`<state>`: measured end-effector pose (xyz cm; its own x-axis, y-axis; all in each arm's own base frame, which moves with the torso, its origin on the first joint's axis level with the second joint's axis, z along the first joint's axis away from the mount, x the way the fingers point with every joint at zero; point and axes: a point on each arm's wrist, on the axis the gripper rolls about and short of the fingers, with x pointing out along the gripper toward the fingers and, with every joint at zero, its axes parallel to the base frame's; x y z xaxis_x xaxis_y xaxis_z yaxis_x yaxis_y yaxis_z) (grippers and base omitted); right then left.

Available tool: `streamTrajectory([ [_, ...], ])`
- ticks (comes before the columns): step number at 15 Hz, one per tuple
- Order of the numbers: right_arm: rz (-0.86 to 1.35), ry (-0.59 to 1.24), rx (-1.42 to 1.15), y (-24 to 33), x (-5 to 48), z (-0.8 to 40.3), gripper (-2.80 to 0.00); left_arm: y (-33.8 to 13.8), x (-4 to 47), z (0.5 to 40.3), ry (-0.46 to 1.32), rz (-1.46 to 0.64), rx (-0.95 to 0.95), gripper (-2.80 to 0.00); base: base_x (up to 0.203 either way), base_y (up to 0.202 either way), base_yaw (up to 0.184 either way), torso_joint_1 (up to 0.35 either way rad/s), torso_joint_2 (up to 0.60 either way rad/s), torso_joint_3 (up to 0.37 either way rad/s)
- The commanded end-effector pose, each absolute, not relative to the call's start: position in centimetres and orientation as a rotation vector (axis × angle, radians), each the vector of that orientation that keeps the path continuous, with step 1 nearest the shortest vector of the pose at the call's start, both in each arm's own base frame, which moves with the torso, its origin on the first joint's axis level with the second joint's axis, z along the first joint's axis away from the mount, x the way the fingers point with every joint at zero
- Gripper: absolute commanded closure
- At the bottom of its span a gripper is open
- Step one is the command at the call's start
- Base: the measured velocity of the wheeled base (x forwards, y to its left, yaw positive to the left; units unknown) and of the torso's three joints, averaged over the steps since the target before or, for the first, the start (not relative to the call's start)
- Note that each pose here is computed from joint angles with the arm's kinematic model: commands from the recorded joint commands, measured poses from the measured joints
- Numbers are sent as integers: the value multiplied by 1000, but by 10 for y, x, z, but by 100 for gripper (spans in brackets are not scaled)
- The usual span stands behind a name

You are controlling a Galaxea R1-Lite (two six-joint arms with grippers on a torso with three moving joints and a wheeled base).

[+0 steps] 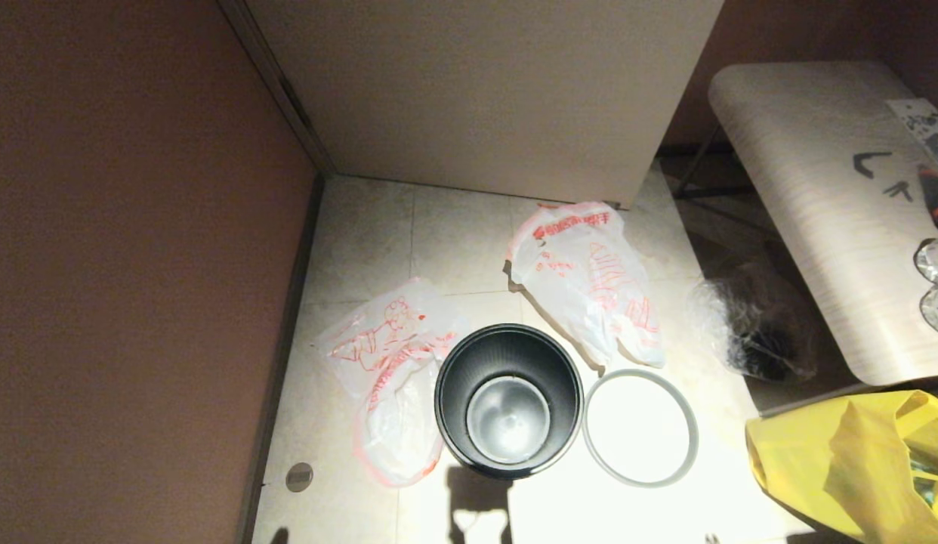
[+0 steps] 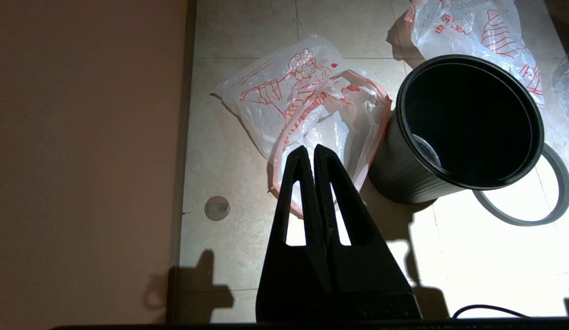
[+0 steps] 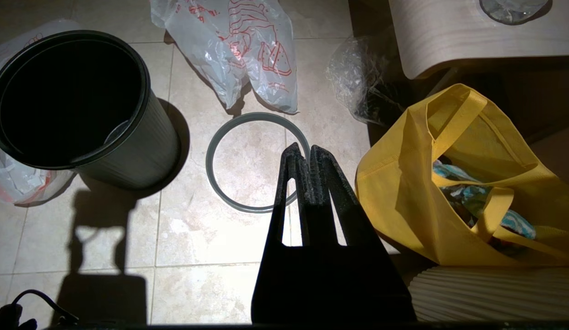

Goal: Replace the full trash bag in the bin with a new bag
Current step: Pick up a new trash bag

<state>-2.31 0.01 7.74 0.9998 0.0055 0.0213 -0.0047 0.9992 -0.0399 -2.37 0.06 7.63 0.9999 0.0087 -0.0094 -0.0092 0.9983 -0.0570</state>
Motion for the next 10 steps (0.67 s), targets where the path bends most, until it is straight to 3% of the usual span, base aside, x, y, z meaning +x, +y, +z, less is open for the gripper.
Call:
streamTrajectory([
  [1, 6, -9, -41, 0, -22, 75, 0, 1, -24, 76, 10, 10, -58, 0, 0, 0, 0, 0, 0, 0],
  [10, 6, -9, -40, 0, -22, 75, 0, 1, -24, 76, 9, 9, -63, 0, 0, 0, 0, 0, 0, 0],
])
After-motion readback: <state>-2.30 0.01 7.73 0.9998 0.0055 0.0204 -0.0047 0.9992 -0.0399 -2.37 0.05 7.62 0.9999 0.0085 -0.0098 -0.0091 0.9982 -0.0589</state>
